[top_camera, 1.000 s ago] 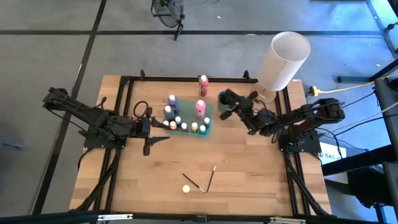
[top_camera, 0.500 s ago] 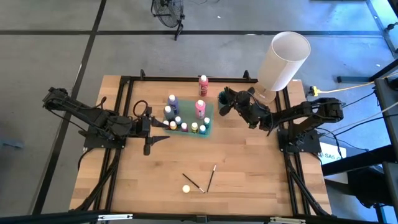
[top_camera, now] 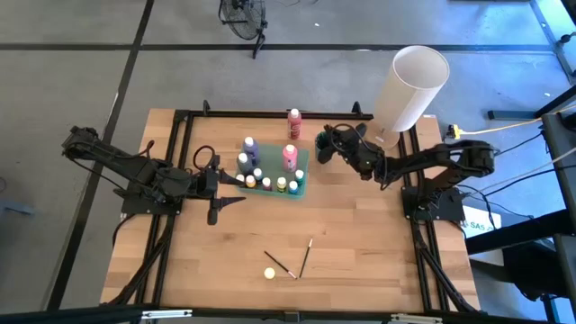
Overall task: Pick & Place Paint Supplies
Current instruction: Put the black paint brush into the dark green cup, then put the big dark pink paint bottle into the green bin
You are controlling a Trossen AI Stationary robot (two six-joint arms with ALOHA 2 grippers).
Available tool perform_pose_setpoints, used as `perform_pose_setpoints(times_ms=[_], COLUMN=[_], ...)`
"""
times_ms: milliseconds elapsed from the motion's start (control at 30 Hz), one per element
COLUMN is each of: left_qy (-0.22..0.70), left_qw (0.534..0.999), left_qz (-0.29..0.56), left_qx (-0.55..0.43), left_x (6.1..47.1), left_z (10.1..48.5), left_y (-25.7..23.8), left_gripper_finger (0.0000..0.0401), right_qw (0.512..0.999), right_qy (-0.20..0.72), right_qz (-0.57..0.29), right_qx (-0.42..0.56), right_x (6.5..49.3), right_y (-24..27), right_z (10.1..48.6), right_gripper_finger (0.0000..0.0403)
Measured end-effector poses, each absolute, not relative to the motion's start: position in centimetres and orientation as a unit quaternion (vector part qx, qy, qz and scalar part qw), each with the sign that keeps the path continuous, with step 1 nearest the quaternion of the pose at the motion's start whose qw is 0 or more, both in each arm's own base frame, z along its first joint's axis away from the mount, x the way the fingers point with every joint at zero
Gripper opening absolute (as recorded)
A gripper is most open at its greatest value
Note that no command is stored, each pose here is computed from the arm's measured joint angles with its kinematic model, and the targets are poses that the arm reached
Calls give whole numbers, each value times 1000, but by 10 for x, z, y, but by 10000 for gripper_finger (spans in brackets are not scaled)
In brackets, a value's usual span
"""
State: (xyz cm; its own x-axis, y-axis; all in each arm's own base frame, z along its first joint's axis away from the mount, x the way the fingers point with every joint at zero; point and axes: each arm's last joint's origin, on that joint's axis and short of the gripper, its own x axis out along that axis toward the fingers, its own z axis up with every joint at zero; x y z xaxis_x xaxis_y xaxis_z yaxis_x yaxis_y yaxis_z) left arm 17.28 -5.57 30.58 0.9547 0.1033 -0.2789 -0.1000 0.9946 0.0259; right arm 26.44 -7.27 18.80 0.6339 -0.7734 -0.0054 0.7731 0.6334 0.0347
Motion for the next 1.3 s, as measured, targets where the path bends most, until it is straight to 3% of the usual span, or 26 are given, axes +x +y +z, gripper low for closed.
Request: perform_pose_setpoints(times_ms=[733, 1300], left_qy=[141, 149], left_qw=[989, 987], left_qz=[51, 55], left_qx=[2, -12], left_x=[173, 172], left_z=[306, 304], left_y=[-56, -55], left_gripper_finger=[185, 185], right_qw=[906, 925], right_qy=[59, 27], right_qz=[-419, -380], right_qx=[1, 12], right_x=[266, 271], right_y=[-78, -67], right_z=[169, 182], right_gripper_finger=[38, 221])
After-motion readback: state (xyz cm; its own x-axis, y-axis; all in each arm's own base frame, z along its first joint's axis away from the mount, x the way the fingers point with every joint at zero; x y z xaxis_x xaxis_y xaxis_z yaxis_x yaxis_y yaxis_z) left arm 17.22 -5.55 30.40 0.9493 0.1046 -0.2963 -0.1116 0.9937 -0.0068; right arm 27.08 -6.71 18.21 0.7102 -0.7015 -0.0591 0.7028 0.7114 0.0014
